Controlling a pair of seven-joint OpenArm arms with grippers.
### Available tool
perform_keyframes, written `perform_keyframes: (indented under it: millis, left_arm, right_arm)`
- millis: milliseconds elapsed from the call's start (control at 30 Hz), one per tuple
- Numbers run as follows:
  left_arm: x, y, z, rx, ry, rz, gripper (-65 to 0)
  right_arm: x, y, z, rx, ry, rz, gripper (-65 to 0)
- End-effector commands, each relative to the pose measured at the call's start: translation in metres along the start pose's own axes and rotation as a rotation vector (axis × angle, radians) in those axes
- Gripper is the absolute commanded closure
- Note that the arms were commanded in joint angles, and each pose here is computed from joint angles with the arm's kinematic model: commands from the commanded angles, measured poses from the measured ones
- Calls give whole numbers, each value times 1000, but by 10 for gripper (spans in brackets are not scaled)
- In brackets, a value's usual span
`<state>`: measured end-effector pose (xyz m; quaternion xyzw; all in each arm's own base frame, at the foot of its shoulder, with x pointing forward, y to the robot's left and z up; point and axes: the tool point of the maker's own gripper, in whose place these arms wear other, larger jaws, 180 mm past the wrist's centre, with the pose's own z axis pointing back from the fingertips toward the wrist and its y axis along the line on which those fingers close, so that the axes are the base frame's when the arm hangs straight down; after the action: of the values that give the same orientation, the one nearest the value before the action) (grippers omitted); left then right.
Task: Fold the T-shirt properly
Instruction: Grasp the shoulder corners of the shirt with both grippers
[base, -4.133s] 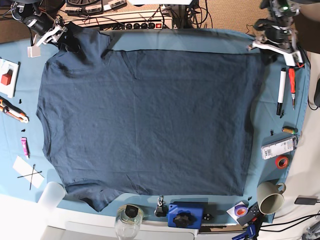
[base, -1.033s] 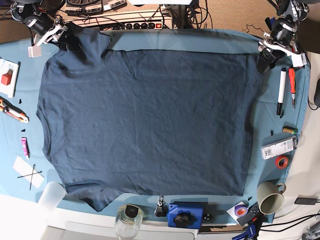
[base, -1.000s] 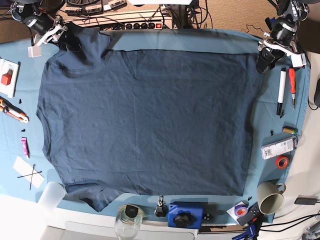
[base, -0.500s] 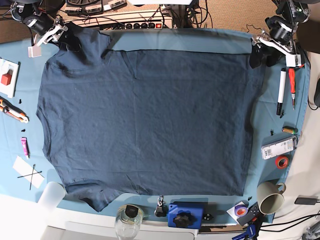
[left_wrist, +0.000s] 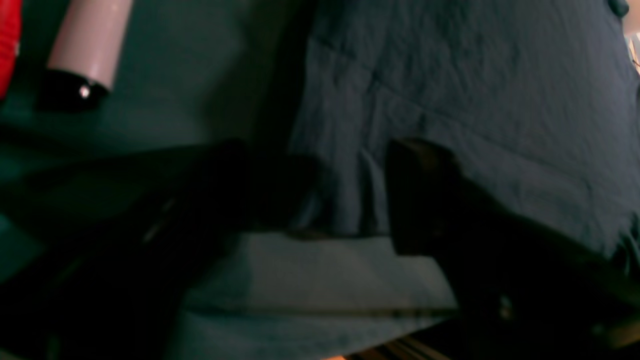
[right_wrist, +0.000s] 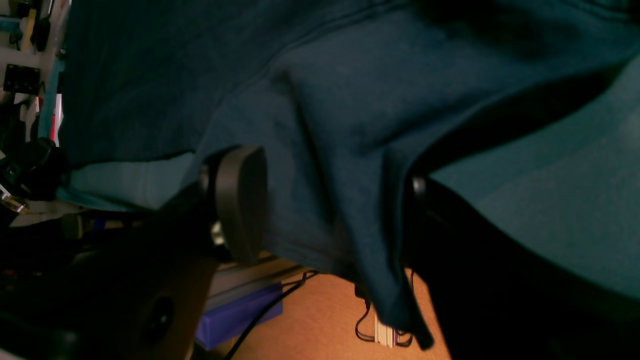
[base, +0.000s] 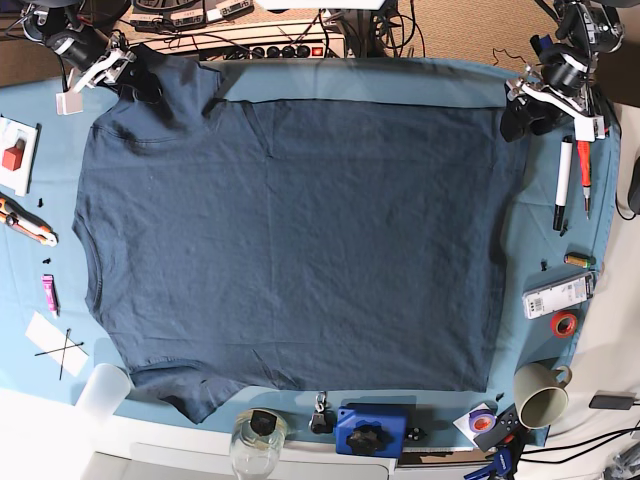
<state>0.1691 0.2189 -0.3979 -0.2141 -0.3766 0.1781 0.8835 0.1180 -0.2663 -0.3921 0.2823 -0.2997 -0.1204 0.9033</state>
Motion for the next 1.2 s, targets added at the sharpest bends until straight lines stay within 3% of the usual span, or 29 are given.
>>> perform_keyframes:
  millis: [0, 100, 367, 467, 700, 900, 1167]
  left_arm:
    - [-14, 3, 3, 13, 69, 7, -366]
    - [-19, -4, 1, -9, 62, 38, -334]
    - [-26, -28, -9, -83, 48, 58, -334]
    - [-19, -28, -12, -67, 3, 42, -332]
    - [-8, -18, -16, -7, -41, 61, -164]
    - [-7, -19, -16, -9, -44, 60, -154]
    - [-8, -18, -16, -9, -43, 60, -151]
  right_arm:
    - [-35, -16, 6, -83, 173, -8, -350]
    - [-35, -16, 6, -82, 173, -8, -350]
    - [-35, -16, 6, -82, 172, -8, -350]
    - [-34, -16, 6, -82, 168, -8, -350]
    - [-22, -16, 3, -81, 105, -3, -350]
    - [-12, -14, -2, -72, 89, 11, -349]
    - [-19, -20, -2, -109, 139, 30, -196]
